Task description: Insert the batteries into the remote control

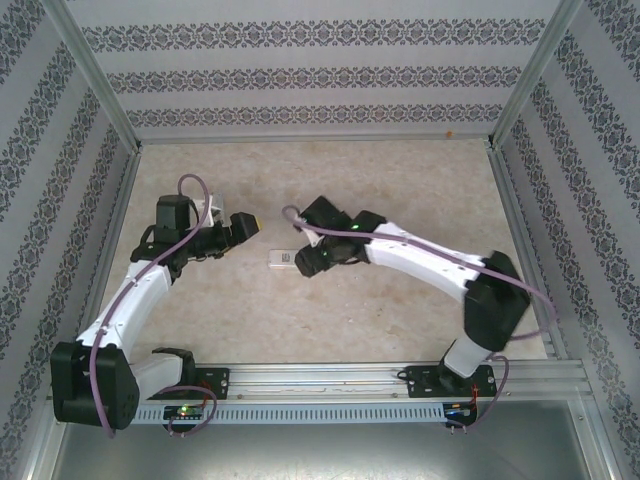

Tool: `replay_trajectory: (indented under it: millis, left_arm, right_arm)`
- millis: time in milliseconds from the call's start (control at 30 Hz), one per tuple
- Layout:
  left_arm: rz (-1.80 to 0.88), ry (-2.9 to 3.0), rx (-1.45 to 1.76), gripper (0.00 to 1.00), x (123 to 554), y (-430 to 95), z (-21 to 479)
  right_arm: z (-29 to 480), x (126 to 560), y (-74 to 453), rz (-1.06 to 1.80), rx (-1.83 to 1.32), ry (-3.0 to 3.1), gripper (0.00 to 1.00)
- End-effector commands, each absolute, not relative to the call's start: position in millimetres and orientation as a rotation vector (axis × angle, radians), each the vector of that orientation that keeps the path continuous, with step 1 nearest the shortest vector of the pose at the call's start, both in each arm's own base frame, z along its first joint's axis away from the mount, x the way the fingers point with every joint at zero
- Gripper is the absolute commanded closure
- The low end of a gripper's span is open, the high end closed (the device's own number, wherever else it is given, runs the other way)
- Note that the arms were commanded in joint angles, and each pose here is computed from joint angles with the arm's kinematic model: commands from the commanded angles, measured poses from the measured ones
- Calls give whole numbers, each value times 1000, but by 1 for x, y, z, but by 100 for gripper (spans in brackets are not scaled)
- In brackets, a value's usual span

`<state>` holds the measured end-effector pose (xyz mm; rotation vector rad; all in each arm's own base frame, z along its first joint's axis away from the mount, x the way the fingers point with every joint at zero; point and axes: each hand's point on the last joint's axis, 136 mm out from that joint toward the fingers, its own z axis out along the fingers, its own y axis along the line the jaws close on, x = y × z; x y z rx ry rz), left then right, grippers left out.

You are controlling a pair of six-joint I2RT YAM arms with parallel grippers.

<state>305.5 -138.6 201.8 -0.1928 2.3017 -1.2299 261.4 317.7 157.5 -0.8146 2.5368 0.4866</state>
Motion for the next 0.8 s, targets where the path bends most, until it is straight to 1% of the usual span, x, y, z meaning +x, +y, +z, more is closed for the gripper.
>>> replay_trajectory:
  millis: [0, 67, 233, 367, 467, 533, 600, 667, 700, 767]
  left_arm:
    - [-1391, 2294, 24, 2, 286, -168, 231]
    - [-1440, 2293, 119, 4, 278, -181, 237]
    - [-1509, 2311, 239, 14, 263, -201, 240]
    - [-1588, 2349, 277, 24, 257, -217, 238]
    - [-1596, 2382, 317, 31, 251, -226, 230]
    - [-1586, 2414, 304, 40, 251, -228, 224]
    - [-1589, 2426, 283, 52, 253, -229, 221]
    - [-1579, 2422, 269, 62, 256, -229, 222]
    - [-1571, 2417, 265, 66, 258, -229, 222]
    - [-1562, 2412, 259, 71, 259, -229, 221]
  right_arm:
    - [201, 256, 345, 677, -899, 2354, 45]
    - [217, 254, 351, 723, -936, 2281, 46]
    - [241, 249, 361, 783, -1009, 2170, 47]
    - [247, 246, 368, 777, -1057, 2125, 47]
    - [249, 246, 371, 777, -1075, 2117, 47]
    - [248, 243, 373, 773, -1100, 2116, 47]
    - [244, 241, 375, 761, -1126, 2119, 47]
    - [240, 240, 375, 749, -1134, 2129, 47]
    - [238, 238, 375, 750, -1138, 2133, 47]
    - [235, 237, 375, 749, -1141, 2136, 47]
